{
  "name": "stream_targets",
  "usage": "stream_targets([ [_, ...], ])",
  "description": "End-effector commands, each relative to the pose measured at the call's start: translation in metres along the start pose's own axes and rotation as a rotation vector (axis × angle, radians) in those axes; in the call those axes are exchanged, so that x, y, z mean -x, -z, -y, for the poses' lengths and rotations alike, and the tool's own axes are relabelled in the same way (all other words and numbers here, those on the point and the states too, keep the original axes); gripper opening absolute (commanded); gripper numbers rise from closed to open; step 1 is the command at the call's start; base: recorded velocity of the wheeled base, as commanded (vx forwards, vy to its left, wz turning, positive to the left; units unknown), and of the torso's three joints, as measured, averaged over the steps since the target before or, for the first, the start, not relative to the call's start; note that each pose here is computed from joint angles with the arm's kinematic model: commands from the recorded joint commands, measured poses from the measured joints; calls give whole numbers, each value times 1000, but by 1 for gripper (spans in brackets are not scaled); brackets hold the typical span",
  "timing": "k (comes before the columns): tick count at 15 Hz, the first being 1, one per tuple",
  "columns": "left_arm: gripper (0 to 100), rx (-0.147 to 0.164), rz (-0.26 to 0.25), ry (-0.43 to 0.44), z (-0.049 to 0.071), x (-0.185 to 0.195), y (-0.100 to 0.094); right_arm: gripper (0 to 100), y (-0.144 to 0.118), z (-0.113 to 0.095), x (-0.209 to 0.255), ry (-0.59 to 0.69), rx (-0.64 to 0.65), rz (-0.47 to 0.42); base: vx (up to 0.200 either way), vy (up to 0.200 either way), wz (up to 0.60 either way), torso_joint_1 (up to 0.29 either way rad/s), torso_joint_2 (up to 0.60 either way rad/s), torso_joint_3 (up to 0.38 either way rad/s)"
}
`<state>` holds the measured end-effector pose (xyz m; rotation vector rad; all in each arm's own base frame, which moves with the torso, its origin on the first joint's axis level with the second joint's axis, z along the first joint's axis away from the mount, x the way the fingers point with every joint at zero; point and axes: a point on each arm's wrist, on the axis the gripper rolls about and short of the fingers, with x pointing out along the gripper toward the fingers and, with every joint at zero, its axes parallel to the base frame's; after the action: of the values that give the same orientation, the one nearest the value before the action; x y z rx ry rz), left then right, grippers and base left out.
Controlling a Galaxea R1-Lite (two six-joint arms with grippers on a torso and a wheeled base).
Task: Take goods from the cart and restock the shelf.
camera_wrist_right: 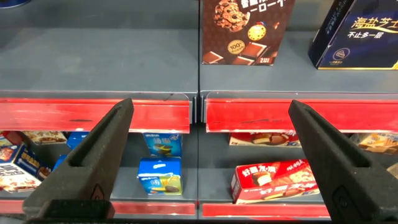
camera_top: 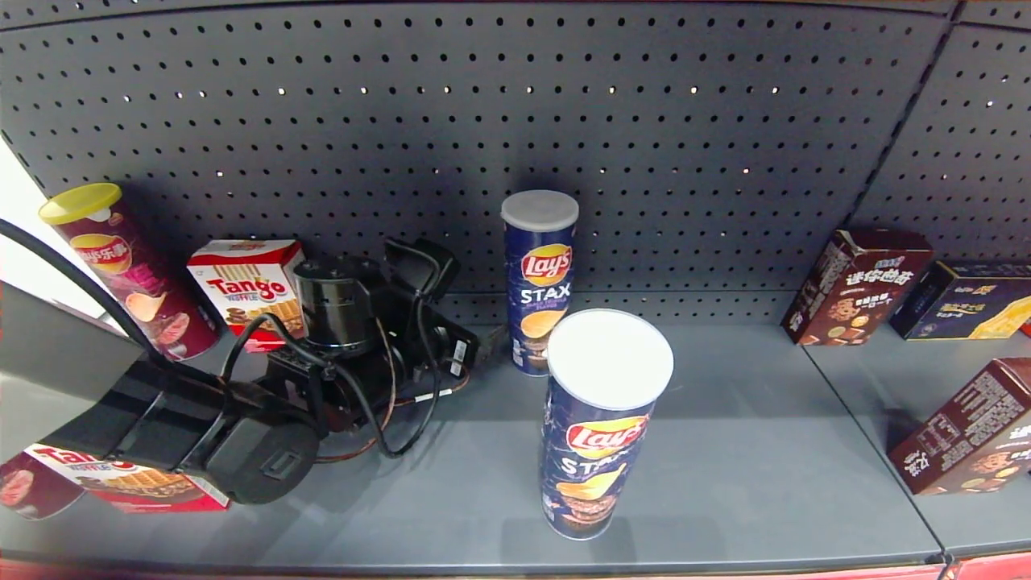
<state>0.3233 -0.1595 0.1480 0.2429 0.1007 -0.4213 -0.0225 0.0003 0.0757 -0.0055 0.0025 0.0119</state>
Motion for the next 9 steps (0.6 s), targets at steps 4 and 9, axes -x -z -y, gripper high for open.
stream_targets([
  [4,100,-2,-4,11,4,-2,2,100,0,0,0,0,1,-1,0,0,0,0,0,0],
  [9,100,-3,-1,14,5,-1,1,100,0,0,0,0,1,-1,0,0,0,0,0,0],
])
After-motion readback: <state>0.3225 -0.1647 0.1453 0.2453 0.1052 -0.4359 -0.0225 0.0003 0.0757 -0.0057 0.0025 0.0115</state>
